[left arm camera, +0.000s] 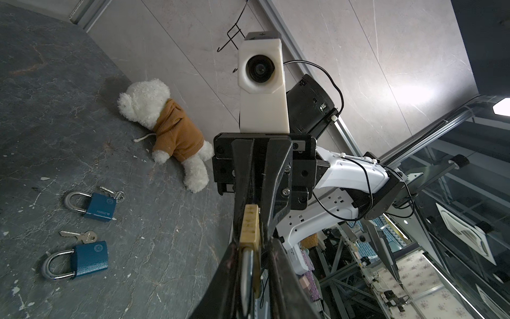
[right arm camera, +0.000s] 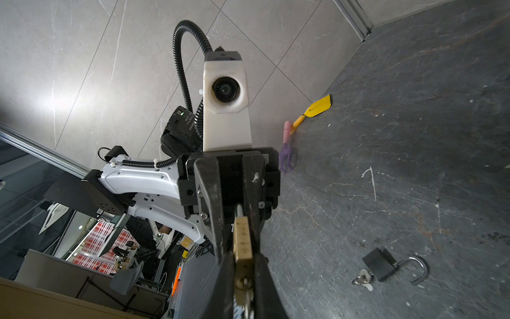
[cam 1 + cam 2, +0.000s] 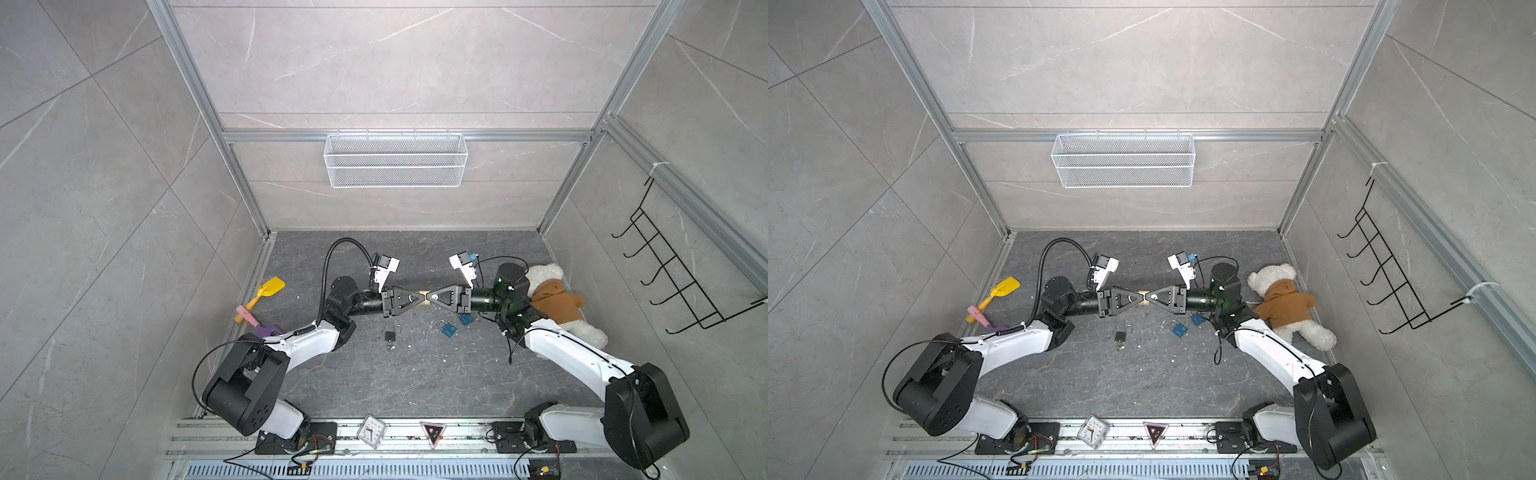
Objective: Lock with the key
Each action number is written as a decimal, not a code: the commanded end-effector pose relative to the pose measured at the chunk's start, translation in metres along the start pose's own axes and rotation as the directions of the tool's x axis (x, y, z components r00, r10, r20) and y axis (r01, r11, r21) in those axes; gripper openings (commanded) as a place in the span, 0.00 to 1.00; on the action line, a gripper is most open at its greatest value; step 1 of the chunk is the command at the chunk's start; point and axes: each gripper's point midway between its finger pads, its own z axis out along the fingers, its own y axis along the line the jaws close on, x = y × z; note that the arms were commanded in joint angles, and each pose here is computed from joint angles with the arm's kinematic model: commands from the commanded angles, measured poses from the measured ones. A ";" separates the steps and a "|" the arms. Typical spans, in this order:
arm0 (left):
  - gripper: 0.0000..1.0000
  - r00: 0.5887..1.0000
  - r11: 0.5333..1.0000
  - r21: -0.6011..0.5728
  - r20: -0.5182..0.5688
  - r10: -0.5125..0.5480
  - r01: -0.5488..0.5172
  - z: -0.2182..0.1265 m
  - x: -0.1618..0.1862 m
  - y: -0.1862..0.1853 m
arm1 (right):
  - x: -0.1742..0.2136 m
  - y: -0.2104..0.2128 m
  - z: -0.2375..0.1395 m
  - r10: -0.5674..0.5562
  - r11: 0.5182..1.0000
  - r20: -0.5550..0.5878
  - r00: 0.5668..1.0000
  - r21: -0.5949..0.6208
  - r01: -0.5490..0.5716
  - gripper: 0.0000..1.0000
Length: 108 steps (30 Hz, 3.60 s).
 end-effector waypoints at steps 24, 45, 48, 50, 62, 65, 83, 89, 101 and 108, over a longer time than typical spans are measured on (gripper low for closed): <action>0.00 0.982 0.986 -0.016 0.090 0.166 -0.165 -0.020 -0.012 -0.010 | -0.014 -0.009 -0.020 -0.036 0.993 0.043 0.998 0.110 0.031 0.42; 0.00 0.960 0.955 0.105 0.079 0.270 -0.277 -0.016 -0.004 -0.037 | -0.013 0.027 -0.023 -0.107 0.994 0.024 0.994 0.009 0.106 0.24; 0.00 0.962 0.957 0.104 0.077 0.264 -0.271 -0.015 -0.005 -0.036 | -0.011 0.027 -0.021 -0.107 0.994 0.019 0.994 0.003 0.107 0.23; 0.00 0.963 0.958 0.102 0.076 0.260 -0.267 -0.015 -0.005 -0.035 | -0.010 0.028 -0.020 -0.110 0.994 0.016 0.994 -0.005 0.110 0.22; 0.00 0.969 0.965 0.099 0.078 0.236 -0.243 -0.012 -0.007 -0.032 | 0.001 0.031 -0.009 -0.103 0.994 -0.019 0.995 -0.037 0.102 0.20; 0.00 0.967 0.964 0.101 0.080 0.240 -0.248 -0.013 -0.008 -0.034 | 0.002 0.027 -0.008 -0.099 0.995 -0.023 0.995 -0.020 0.098 0.20; 0.00 0.970 0.966 0.101 0.070 0.231 -0.238 -0.013 -0.004 -0.033 | -0.010 0.027 -0.012 -0.145 0.988 0.028 0.989 0.048 0.144 0.28; 0.00 0.971 0.966 0.103 0.067 0.231 -0.237 -0.012 -0.004 -0.033 | -0.012 0.021 -0.010 -0.140 0.988 0.028 0.990 0.065 0.138 0.29; 0.00 0.969 0.967 0.084 0.078 0.236 -0.242 -0.013 -0.006 -0.034 | -0.002 0.020 -0.006 -0.111 0.994 -0.010 0.994 0.021 0.111 0.26; 0.00 0.970 0.968 0.081 0.081 0.231 -0.237 -0.012 -0.008 -0.032 | 0.005 0.026 -0.005 -0.111 0.994 -0.030 0.993 -0.005 0.111 0.21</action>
